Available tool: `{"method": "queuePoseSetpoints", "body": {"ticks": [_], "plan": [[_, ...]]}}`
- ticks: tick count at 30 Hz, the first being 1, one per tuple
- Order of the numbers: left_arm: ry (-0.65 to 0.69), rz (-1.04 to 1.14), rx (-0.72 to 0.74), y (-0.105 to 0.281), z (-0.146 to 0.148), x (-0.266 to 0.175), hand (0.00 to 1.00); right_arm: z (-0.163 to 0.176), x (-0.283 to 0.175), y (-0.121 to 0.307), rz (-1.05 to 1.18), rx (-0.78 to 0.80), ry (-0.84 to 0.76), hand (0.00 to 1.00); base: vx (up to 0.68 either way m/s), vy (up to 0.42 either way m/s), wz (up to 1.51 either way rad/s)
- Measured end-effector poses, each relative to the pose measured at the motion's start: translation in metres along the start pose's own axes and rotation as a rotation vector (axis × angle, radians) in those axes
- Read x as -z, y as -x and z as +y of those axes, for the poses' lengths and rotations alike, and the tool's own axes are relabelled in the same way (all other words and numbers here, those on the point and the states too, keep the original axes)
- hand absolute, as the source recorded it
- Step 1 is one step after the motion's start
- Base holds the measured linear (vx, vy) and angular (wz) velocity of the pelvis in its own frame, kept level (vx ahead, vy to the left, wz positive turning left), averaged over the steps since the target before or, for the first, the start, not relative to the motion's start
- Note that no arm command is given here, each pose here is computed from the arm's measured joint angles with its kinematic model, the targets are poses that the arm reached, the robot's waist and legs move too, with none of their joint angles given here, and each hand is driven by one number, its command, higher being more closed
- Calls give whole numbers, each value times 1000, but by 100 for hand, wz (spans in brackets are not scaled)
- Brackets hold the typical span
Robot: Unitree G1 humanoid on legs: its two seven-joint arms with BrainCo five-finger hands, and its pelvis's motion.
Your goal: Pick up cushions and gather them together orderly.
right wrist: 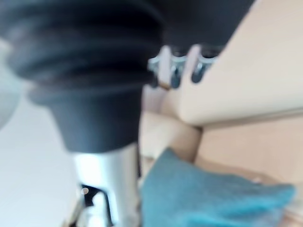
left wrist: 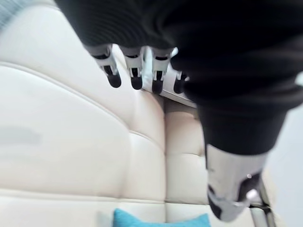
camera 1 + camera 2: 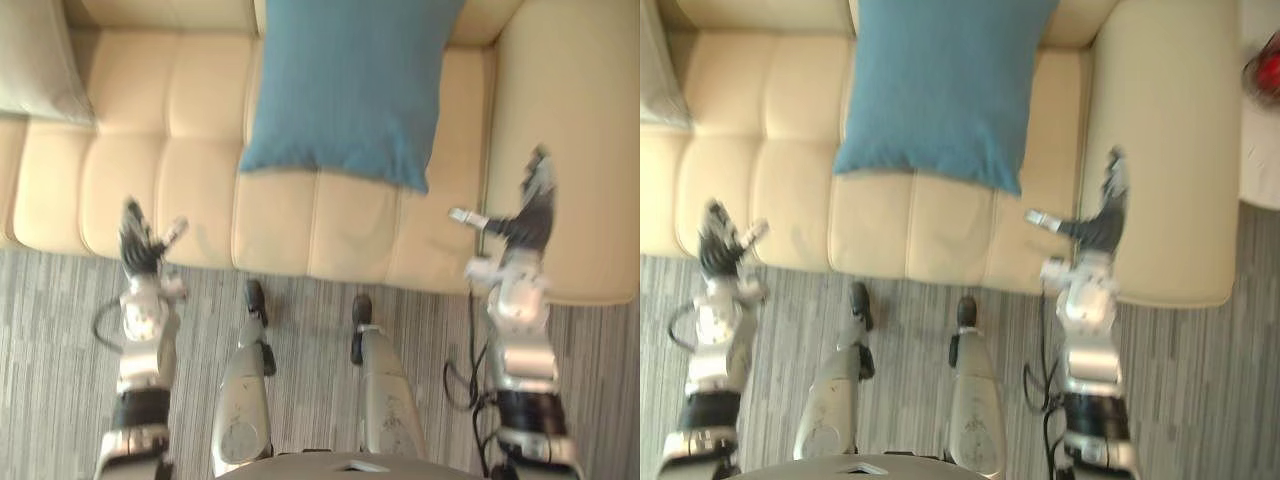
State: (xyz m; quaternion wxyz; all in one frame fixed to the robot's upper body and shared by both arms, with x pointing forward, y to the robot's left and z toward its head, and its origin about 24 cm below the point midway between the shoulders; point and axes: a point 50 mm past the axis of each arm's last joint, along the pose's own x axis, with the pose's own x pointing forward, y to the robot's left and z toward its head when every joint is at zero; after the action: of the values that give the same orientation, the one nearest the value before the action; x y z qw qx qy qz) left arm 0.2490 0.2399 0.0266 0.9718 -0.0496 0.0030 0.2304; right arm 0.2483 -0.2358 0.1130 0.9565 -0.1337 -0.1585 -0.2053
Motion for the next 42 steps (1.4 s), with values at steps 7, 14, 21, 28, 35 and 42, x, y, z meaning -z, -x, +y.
{"method": "queuePoseSetpoints", "body": {"ticks": [7, 14, 21, 28, 35, 42], "plan": [[-147, 597, -12, 87, 34, 128, 0, 19, 125, 103, 652, -130, 18, 0, 124, 17, -9], [-197, 915, -63, 139, 46, 175, 0, 15, 188, 199, 1185, -90, 51, 0, 76, 19, -10], [-266, 1014, -43, 152, 57, 185, 0, 9, 199, 235, 1393, -101, 53, 0, 23, 23, -21], [-266, 958, -28, 128, 43, 179, 0, 33, 196, 212, 1303, -230, 85, 0, -125, 24, -52], [-262, 921, -69, 124, 44, 175, 0, 42, 195, 204, 1278, -269, 95, 0, -186, -97, 11], [-229, 941, -30, 133, 26, 180, 0, 25, 200, 197, 1293, -236, 154, 0, -247, -21, 15]]}}
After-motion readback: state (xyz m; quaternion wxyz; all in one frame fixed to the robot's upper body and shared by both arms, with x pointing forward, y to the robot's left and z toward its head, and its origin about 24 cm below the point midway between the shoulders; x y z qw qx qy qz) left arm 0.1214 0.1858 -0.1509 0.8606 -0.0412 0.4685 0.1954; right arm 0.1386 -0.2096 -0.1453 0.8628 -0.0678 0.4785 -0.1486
